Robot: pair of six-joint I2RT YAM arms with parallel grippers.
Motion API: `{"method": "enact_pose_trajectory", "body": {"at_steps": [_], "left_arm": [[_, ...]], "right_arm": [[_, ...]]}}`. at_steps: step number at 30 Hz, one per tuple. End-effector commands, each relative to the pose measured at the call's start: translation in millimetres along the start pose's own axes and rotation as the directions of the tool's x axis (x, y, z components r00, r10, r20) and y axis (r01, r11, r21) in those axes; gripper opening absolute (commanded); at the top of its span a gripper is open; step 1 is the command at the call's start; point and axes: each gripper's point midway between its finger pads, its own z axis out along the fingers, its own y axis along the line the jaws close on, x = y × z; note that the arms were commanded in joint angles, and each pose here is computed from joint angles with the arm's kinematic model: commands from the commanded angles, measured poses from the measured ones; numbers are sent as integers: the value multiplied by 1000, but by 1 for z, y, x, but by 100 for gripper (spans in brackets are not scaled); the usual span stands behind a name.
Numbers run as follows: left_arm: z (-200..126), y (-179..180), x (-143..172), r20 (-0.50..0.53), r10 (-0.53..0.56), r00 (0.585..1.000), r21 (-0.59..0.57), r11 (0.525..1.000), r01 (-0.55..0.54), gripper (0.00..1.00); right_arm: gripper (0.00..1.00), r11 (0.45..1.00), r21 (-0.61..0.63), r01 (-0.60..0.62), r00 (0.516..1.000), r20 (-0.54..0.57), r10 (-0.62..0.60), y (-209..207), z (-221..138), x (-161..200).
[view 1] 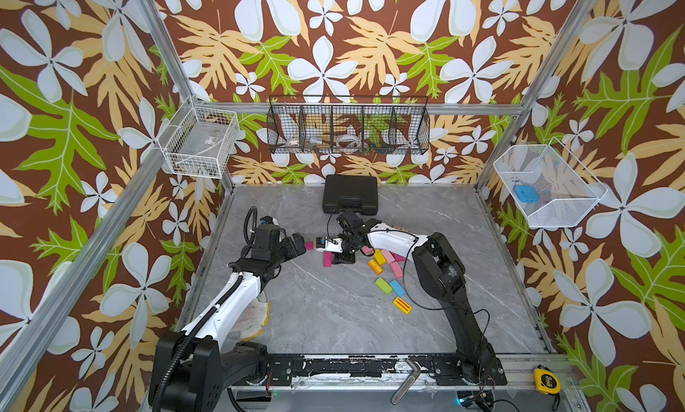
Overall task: Assemble the number 7 with building blocks
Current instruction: Move the building block to the center of the board, then assemble the building block at the center of the board.
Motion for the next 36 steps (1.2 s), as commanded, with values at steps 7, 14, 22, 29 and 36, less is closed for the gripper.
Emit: {"method": "enact_pose_trajectory", "body": {"at_steps": [7, 14, 22, 29, 36], "left_arm": [[-19, 6, -2, 45, -10, 999, -17, 1000, 11, 100], [-31, 7, 3, 50, -12, 999, -7, 1000, 13, 100], [-36, 8, 5, 60, -9, 998, 3, 1000, 9, 100], [-35, 7, 5, 62, -7, 998, 12, 1000, 7, 100], [-35, 6, 5, 65, -4, 998, 16, 1000, 3, 100]], "right_arm": [[47, 991, 15, -131, 989, 75, 129, 24, -22, 3], [49, 956, 51, -289, 948, 153, 279, 38, -23, 1], [52, 946, 85, -313, 940, 173, 295, 40, -10, 0], [53, 941, 124, -316, 941, 170, 293, 27, 0, -3], [51, 932, 159, -326, 940, 156, 303, 18, 6, 1]]}}
